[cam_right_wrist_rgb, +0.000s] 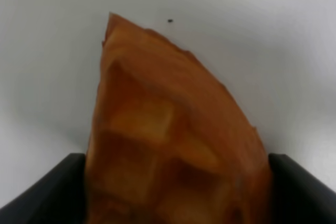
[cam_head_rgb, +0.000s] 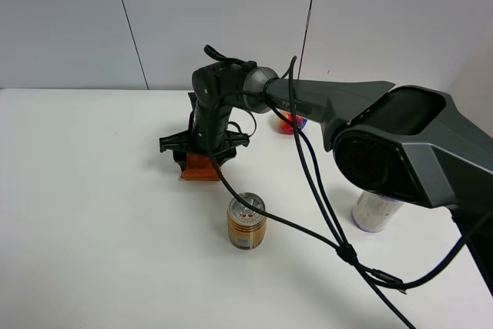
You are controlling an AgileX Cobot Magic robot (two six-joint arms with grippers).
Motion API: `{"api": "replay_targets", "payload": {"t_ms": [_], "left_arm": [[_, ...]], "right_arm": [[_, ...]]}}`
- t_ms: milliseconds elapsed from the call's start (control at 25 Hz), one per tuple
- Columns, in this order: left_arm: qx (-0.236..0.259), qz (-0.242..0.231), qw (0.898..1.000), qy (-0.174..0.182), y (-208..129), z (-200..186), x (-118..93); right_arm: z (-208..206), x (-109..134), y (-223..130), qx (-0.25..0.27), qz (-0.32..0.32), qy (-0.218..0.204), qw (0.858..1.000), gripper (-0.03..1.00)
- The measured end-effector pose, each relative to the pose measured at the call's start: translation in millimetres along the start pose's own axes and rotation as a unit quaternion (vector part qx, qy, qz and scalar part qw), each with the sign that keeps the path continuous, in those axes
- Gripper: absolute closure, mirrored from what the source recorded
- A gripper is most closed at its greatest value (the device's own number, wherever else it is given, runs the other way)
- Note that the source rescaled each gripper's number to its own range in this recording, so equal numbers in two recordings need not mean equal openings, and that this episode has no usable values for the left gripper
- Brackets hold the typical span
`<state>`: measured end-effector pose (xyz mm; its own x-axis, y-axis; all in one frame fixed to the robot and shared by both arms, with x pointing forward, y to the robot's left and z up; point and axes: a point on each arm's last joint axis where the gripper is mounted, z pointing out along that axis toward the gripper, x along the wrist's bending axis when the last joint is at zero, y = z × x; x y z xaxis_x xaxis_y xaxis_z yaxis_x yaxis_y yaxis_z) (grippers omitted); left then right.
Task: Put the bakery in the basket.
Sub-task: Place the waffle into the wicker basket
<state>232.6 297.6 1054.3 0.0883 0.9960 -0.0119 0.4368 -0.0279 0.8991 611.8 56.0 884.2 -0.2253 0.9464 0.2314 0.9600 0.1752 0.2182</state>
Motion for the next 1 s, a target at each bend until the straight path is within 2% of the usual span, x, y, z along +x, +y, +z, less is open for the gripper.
{"api": "replay_targets", "payload": {"t_ms": [120, 280, 400, 560, 720, 1000], "left_arm": [[0.000, 0.000, 1.000, 0.000, 0, 0, 0], [0.000, 0.000, 1.000, 0.000, 0, 0, 0], [0.000, 0.000, 1.000, 0.000, 0, 0, 0], [0.000, 0.000, 1.000, 0.000, 0, 0, 0], [0.000, 0.000, 1.000, 0.000, 0, 0, 0], [0.000, 0.000, 1.000, 0.000, 0, 0, 0]], "right_arm": [[0, 2, 0, 0.005, 0.006, 0.008, 1.000, 0.97], [-15, 8, 7, -0.004, -0.024, 0.015, 1.000, 0.97], [-55, 14, 17, -0.037, -0.057, 0.008, 0.998, 0.97], [-129, 11, 28, -0.107, -0.096, -0.031, 0.989, 0.97], [-209, -12, 32, -0.156, -0.090, -0.069, 0.981, 0.97], [-331, -83, 24, -0.242, -0.055, -0.133, 0.960, 0.97]]}}
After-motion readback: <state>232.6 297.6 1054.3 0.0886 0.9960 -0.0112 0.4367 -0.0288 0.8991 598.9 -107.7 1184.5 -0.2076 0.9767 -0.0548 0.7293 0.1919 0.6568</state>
